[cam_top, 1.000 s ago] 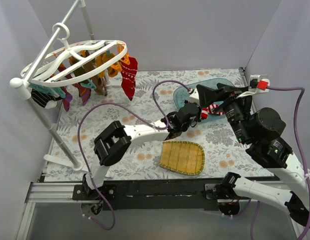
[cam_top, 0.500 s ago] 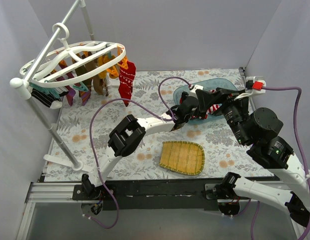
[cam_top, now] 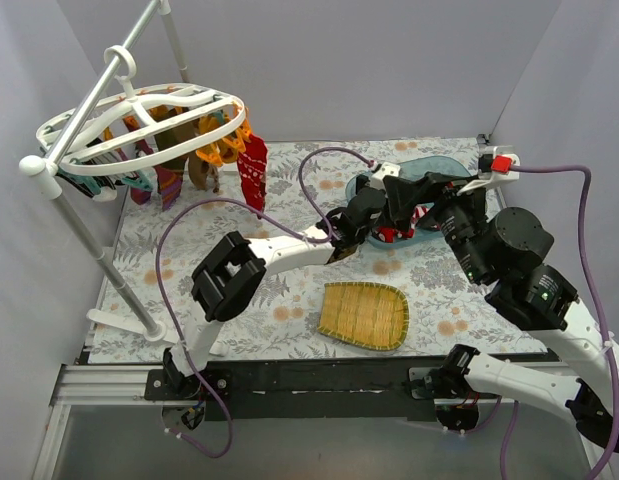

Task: Remove the socks clipped to the hanger
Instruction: Place the sock in the bin, then remove the sock from the hanger.

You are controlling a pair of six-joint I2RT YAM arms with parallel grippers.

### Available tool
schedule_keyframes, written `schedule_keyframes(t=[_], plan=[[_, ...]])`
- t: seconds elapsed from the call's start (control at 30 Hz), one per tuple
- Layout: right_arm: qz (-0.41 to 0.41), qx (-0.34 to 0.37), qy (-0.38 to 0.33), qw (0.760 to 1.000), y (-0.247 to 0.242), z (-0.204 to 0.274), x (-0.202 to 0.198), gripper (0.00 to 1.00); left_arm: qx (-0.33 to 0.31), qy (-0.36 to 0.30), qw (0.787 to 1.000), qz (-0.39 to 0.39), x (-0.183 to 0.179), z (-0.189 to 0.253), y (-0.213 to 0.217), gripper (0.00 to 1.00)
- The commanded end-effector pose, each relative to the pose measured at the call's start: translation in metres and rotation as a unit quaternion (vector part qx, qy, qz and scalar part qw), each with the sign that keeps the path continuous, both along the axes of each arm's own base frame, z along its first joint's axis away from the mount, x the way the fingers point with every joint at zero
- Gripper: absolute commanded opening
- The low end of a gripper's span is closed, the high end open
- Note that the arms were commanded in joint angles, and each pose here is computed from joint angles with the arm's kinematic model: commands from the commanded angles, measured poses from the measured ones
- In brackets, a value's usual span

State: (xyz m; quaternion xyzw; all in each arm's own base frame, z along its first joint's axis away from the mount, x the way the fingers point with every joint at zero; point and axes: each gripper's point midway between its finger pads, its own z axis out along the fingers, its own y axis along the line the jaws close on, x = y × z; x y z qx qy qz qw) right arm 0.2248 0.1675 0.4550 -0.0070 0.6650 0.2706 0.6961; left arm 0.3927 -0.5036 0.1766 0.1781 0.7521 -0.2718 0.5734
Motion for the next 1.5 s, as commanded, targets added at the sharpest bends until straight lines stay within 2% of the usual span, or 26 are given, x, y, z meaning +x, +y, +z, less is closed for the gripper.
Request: schedule_keyframes(t=[0.0,0.13,0.17,0.2,0.33,0.47,0.57,0.7,0.73,0.8,0.93,1.0,1.2,1.3,1.47], plan=[[0.001,0.028,-0.028,0.999,-0.004,0.031,-0.003,0.95,-0.042,-0.031,0.999,-0.017,-0.021,0.057,0.010,0.98],[0.005,0.013,-0.026,1.000,0.003,0.030,0.001,0.96,-0.041,-0.028,0.999,-0.016,-0.042,0.054,0.023,0.98],[0.008,0.010,-0.026,1.000,0.006,0.029,0.002,0.96,-0.053,-0.034,0.998,-0.018,-0.051,0.067,0.027,0.98],[0.016,0.005,-0.023,1.000,0.013,0.027,0.004,0.96,-0.040,-0.027,0.999,-0.016,-0.058,0.052,0.035,0.98],[0.040,-0.014,-0.018,0.999,0.033,0.024,0.009,0.98,-0.038,-0.014,0.999,0.003,-0.080,0.049,0.062,0.97],[0.078,-0.028,-0.015,0.996,0.060,0.019,0.017,0.98,-0.039,0.009,0.999,0.017,-0.107,0.039,0.093,0.97],[0.137,-0.041,-0.007,0.990,0.089,0.003,0.022,0.98,-0.039,0.032,0.998,0.039,-0.123,0.031,0.123,0.97],[0.195,-0.025,-0.020,0.980,0.107,-0.006,0.036,0.97,-0.039,0.086,0.993,0.077,-0.143,0.005,0.164,0.96],[0.211,-0.027,-0.020,0.977,0.112,-0.010,0.035,0.97,-0.053,0.091,0.991,0.082,-0.148,0.010,0.173,0.95],[0.248,-0.032,-0.026,0.968,0.130,-0.018,0.036,0.96,-0.031,0.115,0.988,0.101,-0.158,-0.018,0.196,0.95],[0.297,-0.039,-0.011,0.954,0.160,-0.043,0.038,0.92,-0.032,0.164,0.976,0.137,-0.177,-0.051,0.229,0.94],[0.306,-0.048,-0.006,0.951,0.178,-0.058,0.033,0.91,-0.012,0.187,0.971,0.151,-0.188,-0.071,0.248,0.93],[0.323,-0.070,-0.002,0.944,0.231,-0.086,0.017,0.89,-0.006,0.242,0.950,0.195,-0.210,-0.106,0.285,0.90],[0.305,-0.065,0.001,0.950,0.247,-0.095,0.025,0.88,-0.002,0.256,0.944,0.210,-0.216,-0.116,0.296,0.87],[0.283,-0.051,-0.005,0.958,0.269,-0.100,0.045,0.85,-0.011,0.252,0.944,0.214,-0.218,-0.110,0.304,0.86]])
